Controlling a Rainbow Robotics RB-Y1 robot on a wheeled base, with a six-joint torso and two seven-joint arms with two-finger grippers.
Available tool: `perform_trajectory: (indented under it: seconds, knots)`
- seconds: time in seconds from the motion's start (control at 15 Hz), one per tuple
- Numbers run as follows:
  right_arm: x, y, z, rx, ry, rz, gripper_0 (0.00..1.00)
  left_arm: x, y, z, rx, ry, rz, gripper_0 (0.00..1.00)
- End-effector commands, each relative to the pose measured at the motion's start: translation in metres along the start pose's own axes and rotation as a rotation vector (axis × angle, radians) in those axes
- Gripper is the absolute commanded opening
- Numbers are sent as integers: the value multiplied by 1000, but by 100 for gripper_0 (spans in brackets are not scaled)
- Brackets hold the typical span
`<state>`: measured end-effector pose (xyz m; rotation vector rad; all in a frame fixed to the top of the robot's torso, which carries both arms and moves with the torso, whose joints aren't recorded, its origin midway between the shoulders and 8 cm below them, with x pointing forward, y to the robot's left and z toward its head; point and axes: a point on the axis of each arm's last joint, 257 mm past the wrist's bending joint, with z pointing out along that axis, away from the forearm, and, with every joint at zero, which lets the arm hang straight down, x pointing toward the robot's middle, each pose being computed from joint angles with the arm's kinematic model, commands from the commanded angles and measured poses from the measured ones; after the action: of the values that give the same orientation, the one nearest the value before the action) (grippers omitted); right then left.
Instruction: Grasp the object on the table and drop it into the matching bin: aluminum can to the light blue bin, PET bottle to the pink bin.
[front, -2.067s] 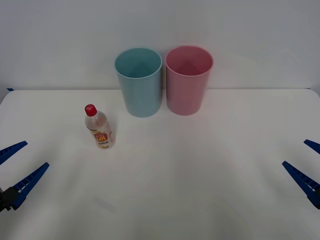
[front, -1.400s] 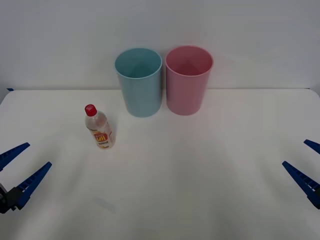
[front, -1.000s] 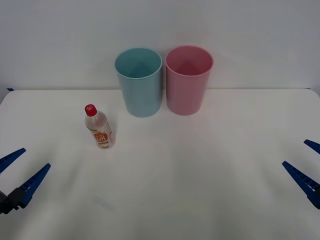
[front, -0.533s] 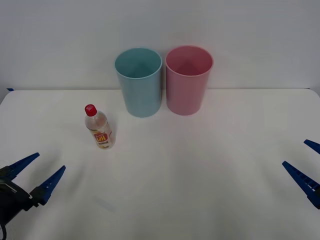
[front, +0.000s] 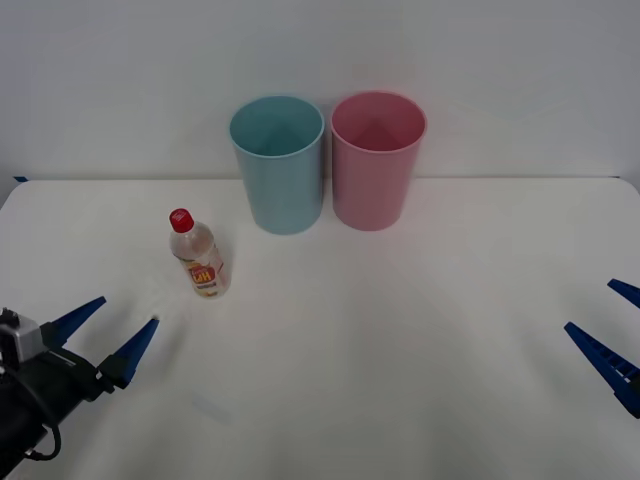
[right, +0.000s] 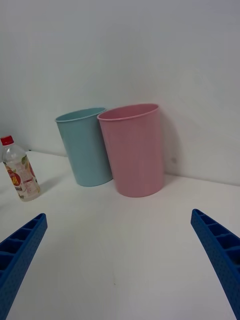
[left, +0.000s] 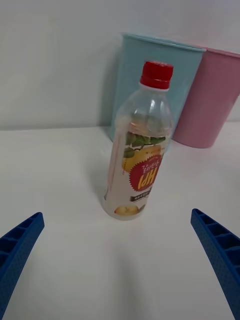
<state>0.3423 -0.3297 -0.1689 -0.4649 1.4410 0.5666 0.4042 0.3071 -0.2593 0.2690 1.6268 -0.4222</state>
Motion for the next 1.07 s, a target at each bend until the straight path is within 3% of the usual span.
perform_trajectory:
  seconds: [0.07, 1.07]
  knots:
    - [0, 0, 0, 0, 0, 0, 100, 2, 2, 15, 10, -6, 6, 100]
    - [0, 0, 0, 0, 0, 0, 100, 4, -17, 101, 48, -39, 11, 100]
